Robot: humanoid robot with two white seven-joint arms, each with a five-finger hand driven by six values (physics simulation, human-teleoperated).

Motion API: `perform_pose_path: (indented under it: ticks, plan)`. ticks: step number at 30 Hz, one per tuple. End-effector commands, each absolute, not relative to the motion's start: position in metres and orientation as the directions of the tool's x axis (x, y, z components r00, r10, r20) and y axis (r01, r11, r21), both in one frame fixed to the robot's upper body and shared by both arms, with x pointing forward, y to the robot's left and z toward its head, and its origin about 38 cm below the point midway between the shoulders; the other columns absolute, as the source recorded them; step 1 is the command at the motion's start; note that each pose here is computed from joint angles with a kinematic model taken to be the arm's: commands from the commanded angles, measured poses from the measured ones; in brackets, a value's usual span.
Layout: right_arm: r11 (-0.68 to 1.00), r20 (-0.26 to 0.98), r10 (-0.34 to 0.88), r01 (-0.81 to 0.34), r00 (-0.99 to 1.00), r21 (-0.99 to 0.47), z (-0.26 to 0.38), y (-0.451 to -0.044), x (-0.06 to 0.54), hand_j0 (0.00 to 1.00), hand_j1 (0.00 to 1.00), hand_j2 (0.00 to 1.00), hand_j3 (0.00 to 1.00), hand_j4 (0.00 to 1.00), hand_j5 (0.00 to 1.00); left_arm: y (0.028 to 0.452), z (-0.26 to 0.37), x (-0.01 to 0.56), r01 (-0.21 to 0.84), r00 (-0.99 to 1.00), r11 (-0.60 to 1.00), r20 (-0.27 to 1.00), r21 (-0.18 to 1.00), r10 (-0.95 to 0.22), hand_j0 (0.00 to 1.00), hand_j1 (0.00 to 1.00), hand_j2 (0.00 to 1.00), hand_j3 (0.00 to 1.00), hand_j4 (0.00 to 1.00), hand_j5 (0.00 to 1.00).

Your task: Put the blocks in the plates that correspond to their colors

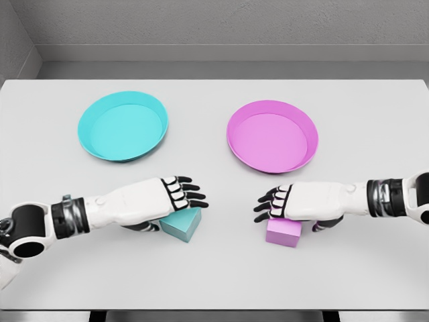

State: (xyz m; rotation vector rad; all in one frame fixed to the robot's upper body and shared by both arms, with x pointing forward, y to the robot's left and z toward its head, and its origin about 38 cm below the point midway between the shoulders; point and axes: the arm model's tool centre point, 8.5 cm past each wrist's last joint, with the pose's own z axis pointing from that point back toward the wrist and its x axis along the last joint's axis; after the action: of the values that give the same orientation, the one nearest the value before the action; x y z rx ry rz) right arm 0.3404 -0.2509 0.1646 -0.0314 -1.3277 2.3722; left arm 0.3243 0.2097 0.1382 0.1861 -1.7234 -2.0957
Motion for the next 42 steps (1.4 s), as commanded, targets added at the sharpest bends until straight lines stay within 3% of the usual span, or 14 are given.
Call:
perform_pose_path:
  ticks: [1, 3, 6, 7, 24, 29, 31, 37, 42]
  plan:
    - [-0.462, 0.185, 0.365, -0.350, -0.912, -0.815, 0.162, -0.251, 0.339, 1.00, 1.00, 1.00, 1.00, 1.00, 1.00, 0.207, 0.137, 0.324, 0.228, -0.905, -0.150, 0.152, 0.962, -0.397, 1.00, 1.00, 1.00, 1.00, 1.00, 1.00]
    - [-0.463, 0.184, 0.365, -0.350, -0.913, -0.814, 0.162, -0.251, 0.339, 1.00, 1.00, 1.00, 1.00, 1.00, 1.00, 0.207, 0.137, 0.325, 0.210, -0.909, -0.170, 0.128, 0.963, -0.397, 1.00, 1.00, 1.00, 1.00, 1.00, 1.00]
    - [-0.463, 0.163, 0.366, -0.331, -0.916, -0.822, 0.170, -0.251, 0.344, 0.59, 0.59, 0.59, 0.59, 0.59, 0.59, 0.207, 0.136, 0.326, 0.196, -0.911, -0.194, 0.105, 0.961, -0.400, 1.00, 1.00, 1.00, 1.00, 1.00, 1.00]
    - [-0.464, 0.161, 0.365, -0.329, -0.917, -0.823, 0.171, -0.251, 0.344, 0.57, 0.57, 0.57, 0.57, 0.57, 0.57, 0.205, 0.135, 0.326, 0.191, -0.914, -0.199, 0.100, 0.961, -0.393, 1.00, 1.00, 1.00, 1.00, 1.00, 1.00]
    - [-0.443, 0.122, 0.365, -0.288, -0.923, -0.849, 0.194, -0.250, 0.357, 0.56, 0.56, 0.56, 0.56, 0.56, 0.56, 0.195, 0.128, 0.323, 0.190, -0.928, -0.251, 0.090, 0.949, -0.361, 1.00, 1.00, 1.00, 1.00, 1.00, 1.00]
    - [-0.422, 0.114, 0.359, -0.270, -0.926, -0.865, 0.207, -0.247, 0.362, 0.56, 0.56, 0.56, 0.56, 0.56, 0.56, 0.197, 0.128, 0.323, 0.189, -0.928, -0.262, 0.085, 0.947, -0.362, 0.72, 0.72, 0.72, 0.72, 0.72, 0.72]
    - [-0.415, 0.110, 0.357, -0.263, -0.928, -0.871, 0.213, -0.246, 0.365, 0.56, 0.56, 0.56, 0.56, 0.56, 0.56, 0.198, 0.128, 0.323, 0.189, -0.928, -0.262, 0.085, 0.946, -0.364, 0.67, 0.67, 0.67, 0.67, 0.67, 0.67]
    - [-0.400, 0.084, 0.368, -0.239, -0.926, -0.885, 0.226, -0.249, 0.371, 0.56, 0.56, 0.56, 0.56, 0.56, 0.56, 0.200, 0.131, 0.325, 0.182, -0.928, -0.268, 0.074, 0.946, -0.366, 0.53, 0.53, 0.53, 0.53, 0.53, 0.53]
    - [-0.371, 0.085, 0.442, -0.268, -0.893, -0.889, 0.231, -0.247, 0.382, 0.56, 0.56, 0.56, 0.56, 0.56, 0.56, 0.207, 0.135, 0.327, 0.175, -0.926, -0.272, 0.063, 0.946, -0.373, 0.49, 0.49, 0.49, 0.49, 0.49, 0.49]
